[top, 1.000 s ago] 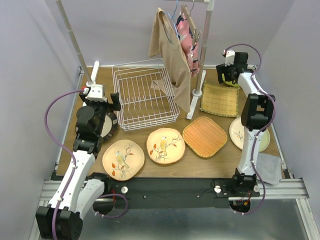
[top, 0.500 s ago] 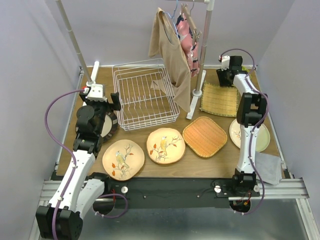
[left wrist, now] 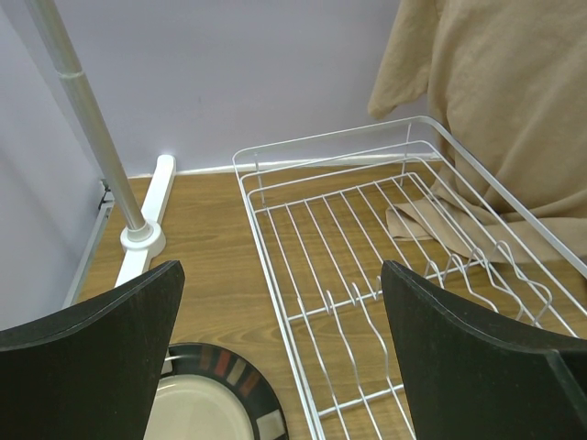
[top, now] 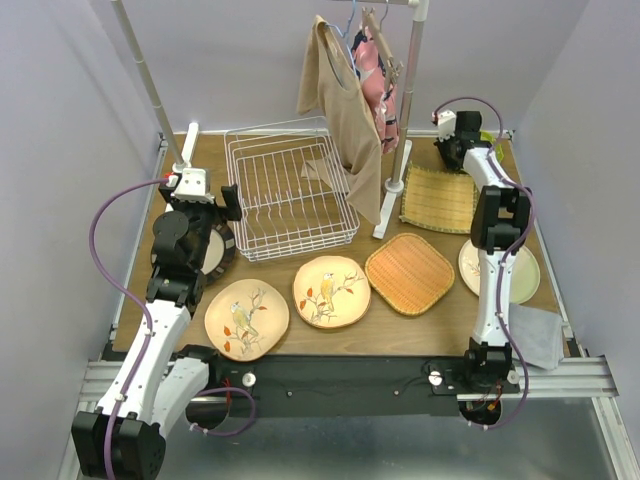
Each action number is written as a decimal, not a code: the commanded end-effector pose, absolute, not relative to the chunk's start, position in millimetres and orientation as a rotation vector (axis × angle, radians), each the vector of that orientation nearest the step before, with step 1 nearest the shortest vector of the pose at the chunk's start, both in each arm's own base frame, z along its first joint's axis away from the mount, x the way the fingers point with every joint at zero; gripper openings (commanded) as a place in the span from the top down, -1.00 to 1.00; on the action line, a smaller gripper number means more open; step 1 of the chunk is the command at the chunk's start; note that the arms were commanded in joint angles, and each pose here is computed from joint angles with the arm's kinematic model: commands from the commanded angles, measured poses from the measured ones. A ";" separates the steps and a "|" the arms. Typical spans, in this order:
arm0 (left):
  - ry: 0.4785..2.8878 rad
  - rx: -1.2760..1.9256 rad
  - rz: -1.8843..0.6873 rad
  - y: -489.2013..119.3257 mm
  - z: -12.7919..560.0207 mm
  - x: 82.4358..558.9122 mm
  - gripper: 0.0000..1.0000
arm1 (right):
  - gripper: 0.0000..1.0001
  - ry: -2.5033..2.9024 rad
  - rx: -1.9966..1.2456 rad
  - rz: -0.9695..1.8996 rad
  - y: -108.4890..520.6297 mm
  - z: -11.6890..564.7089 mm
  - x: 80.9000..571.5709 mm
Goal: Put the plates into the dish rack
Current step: Grab a plate with the right arm
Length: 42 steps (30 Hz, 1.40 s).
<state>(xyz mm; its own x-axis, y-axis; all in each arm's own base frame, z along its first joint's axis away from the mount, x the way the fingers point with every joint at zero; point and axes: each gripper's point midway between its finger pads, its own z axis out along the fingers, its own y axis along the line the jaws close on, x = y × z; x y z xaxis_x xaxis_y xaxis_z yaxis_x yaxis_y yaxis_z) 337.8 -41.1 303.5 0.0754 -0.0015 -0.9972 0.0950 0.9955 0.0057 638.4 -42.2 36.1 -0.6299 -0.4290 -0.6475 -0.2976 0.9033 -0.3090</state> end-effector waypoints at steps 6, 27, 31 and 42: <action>1.430 0.104 -0.111 -47.8 324.5 336.3 -0.95 | 0.99 2.248 -0.569 -0.177 -29.2 64.2 641.7; 1.343 0.054 -0.363 -71.7 341.4 314.4 -0.97 | 0.99 1.964 -0.621 -0.208 -11.3 202.6 610.9; 1.353 0.021 -0.498 -85.0 337.7 309.1 -0.97 | 0.99 1.934 -0.628 -0.195 -5.9 221.0 597.5; 1.476 0.017 -0.905 -133.3 320.3 287.6 -0.97 | 0.99 1.909 -0.675 -0.099 19.6 241.4 518.1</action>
<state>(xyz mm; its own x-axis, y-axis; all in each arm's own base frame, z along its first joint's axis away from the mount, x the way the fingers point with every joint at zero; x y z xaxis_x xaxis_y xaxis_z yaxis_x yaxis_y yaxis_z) 303.0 -105.7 322.0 -0.0030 -0.4165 -0.9091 0.4260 0.8220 -0.3780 531.0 3.0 164.0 -0.4813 -0.4739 -0.7374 -0.4206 0.8630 -0.2800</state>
